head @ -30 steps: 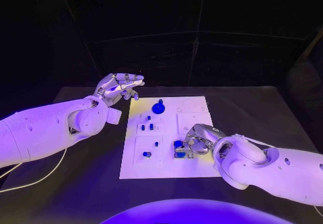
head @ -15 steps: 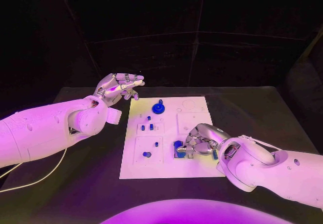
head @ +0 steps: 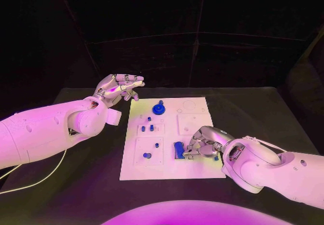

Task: Assemble the parts on the task board

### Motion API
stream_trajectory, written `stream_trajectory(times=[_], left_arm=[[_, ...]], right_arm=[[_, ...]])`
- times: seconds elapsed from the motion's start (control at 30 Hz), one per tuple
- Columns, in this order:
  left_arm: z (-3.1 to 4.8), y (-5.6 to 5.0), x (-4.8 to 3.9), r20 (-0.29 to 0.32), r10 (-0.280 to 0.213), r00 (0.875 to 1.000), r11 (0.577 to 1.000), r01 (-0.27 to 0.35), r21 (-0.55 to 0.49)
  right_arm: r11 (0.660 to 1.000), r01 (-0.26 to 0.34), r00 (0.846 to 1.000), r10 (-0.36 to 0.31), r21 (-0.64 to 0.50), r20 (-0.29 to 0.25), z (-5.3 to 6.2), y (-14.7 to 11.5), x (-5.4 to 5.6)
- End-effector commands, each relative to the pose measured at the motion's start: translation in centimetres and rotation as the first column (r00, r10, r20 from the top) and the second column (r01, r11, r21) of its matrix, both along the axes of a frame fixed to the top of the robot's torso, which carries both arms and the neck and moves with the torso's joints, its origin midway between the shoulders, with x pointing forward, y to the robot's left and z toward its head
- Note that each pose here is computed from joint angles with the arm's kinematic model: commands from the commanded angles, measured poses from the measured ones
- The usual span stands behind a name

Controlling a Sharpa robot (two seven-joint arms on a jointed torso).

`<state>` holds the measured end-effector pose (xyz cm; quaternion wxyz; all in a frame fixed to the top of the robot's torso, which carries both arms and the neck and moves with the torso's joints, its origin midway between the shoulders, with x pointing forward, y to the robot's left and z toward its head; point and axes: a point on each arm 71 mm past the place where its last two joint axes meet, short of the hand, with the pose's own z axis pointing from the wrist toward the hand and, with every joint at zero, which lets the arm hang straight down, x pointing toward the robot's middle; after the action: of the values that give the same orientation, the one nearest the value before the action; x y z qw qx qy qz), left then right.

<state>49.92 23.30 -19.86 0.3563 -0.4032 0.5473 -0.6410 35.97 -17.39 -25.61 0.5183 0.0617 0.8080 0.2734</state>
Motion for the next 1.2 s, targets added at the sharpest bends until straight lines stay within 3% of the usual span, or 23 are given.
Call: stream_trajectory(times=[0.03,0.53,0.87,1.2], left_arm=[[0.16,-0.1,-0.01,0.006,-0.008,1.0,1.0,0.008,-0.011],[0.18,-0.1,-0.05,0.006,-0.008,1.0,1.0,0.008,-0.011],[0.16,-0.1,-0.04,0.004,-0.008,1.0,1.0,0.008,-0.01],[0.13,0.0,0.02,0.003,-0.008,1.0,1.0,0.008,-0.009]], right_arm=[[1.0,-0.023,1.0,0.023,-0.014,-0.011,-0.1,0.3,0.0],[0.999,-0.01,1.0,0.01,-0.04,-0.017,-0.8,1.4,0.9],[0.998,-0.015,0.999,0.014,-0.056,-0.031,-0.9,1.0,0.9],[1.0,-0.021,1.0,0.021,-0.013,-0.007,-0.3,0.2,0.4]])
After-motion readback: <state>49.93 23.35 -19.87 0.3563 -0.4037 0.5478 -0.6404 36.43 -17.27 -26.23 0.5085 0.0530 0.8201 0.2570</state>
